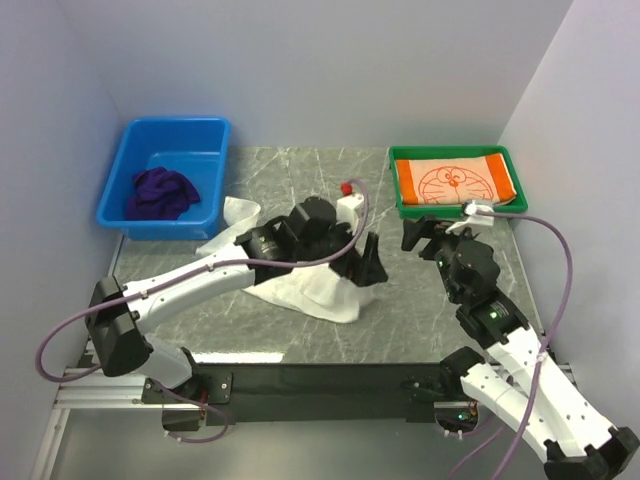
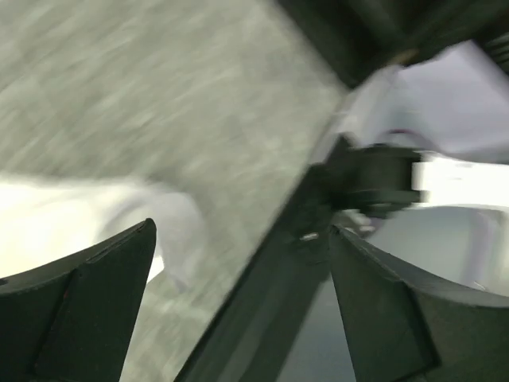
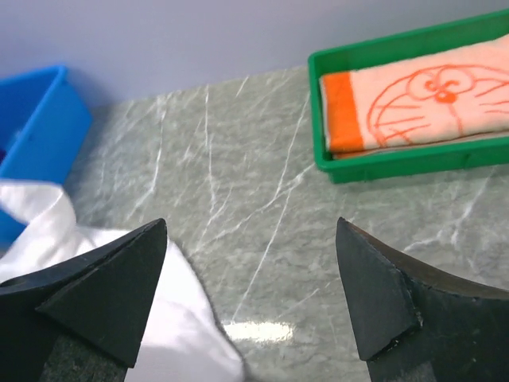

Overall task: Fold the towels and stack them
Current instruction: Move the towel to the center of the board

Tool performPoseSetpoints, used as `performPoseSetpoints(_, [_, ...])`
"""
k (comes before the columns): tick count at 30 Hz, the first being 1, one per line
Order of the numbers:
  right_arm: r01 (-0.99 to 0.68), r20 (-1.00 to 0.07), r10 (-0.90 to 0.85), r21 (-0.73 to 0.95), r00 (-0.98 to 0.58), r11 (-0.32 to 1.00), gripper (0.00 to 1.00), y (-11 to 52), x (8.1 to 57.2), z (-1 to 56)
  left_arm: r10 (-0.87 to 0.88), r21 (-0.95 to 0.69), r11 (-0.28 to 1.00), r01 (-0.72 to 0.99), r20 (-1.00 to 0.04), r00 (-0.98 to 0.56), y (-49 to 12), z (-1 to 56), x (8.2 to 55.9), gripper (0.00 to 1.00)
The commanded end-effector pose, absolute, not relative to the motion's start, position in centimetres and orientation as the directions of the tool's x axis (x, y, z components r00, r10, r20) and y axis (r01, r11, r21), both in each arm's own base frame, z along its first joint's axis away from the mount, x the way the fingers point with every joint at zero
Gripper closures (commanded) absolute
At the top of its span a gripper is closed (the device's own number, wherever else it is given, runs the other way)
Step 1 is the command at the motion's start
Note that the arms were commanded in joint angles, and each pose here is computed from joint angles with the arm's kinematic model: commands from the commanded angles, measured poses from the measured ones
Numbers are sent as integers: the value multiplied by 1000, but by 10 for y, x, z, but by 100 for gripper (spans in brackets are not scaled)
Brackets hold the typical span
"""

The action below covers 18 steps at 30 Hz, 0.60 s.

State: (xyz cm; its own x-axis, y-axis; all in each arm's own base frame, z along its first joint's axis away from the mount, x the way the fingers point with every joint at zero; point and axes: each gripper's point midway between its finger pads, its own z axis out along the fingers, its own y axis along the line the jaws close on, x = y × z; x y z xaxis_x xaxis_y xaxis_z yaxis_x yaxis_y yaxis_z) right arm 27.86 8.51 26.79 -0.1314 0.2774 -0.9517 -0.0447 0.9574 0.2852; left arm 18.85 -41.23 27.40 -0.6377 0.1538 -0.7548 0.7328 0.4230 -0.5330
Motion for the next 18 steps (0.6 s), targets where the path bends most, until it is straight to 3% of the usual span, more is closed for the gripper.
performPoseSetpoints(1, [-182,-949,199,246,-244,952,9,119,286,249,-42,-456,579,676,-844,-534,-364,318,217,5])
performPoseSetpoints(8, [-410,-873,2,232,-488,882,17,187,292,196,-266,-507,821,265,-748,-608,-250,246,277,6])
performPoseSetpoints(14, [-612,-796,-314,87,-517,786,20,252,270,158,-406,-487,871,-68,-633,-659,-178,156,290,13])
performPoseSetpoints(18, [-664,-727,-434,40,-532,747,26,289,252,129,-462,-478,861,-174,-592,-660,-161,118,292,18])
